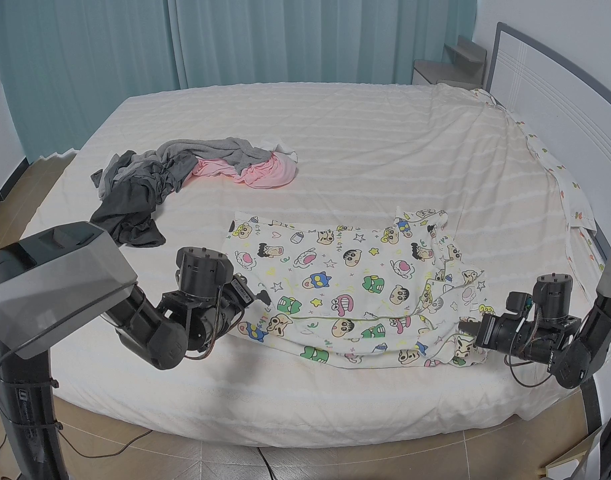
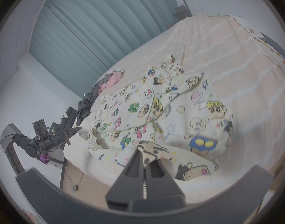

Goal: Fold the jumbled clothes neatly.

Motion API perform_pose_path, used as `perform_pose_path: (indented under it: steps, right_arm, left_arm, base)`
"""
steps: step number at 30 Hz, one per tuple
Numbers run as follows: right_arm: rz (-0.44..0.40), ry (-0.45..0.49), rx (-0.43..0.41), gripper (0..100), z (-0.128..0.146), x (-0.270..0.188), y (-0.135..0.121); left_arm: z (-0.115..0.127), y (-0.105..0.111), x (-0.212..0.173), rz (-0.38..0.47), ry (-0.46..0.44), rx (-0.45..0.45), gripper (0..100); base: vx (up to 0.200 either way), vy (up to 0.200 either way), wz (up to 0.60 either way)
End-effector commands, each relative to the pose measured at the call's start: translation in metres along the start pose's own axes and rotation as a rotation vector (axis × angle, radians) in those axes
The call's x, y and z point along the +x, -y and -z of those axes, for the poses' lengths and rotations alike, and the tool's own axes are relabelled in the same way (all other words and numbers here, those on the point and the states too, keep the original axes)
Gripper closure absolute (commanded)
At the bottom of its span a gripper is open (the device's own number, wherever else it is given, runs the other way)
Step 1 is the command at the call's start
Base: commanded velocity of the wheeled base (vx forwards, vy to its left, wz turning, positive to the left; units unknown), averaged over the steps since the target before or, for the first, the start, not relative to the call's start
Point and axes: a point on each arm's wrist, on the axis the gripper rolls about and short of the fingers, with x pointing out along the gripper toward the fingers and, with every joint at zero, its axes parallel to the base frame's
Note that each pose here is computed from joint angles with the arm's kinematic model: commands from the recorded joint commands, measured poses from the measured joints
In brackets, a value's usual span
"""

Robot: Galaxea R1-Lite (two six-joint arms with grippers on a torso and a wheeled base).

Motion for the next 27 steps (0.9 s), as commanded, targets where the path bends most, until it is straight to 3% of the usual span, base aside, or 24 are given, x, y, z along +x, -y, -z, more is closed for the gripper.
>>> perform_pose_path:
  steps: [1, 7, 27]
  right_arm:
    - [0.027, 0.015, 0.014, 100, -0.006, 0.029, 0.019]
    - [0.039, 0.059, 0.026, 100, -0.015, 0.055, 0.03]
    - [0.045, 0.128, 0.064, 100, -0.032, 0.071, 0.045]
  left_arm:
    - [-0.001, 0.0, 0.027, -0.012, 0.01, -0.008, 100]
    - [-0.002, -0.001, 0.048, -0.017, 0.023, -0.02, 100]
    - [-0.007, -0.013, 0.057, -0.04, 0.035, -0.065, 100]
  base:
    - [0.0, 0.0, 0.0]
    - [0.0, 0.0, 0.0]
    - [0.0, 0.0, 0.0]
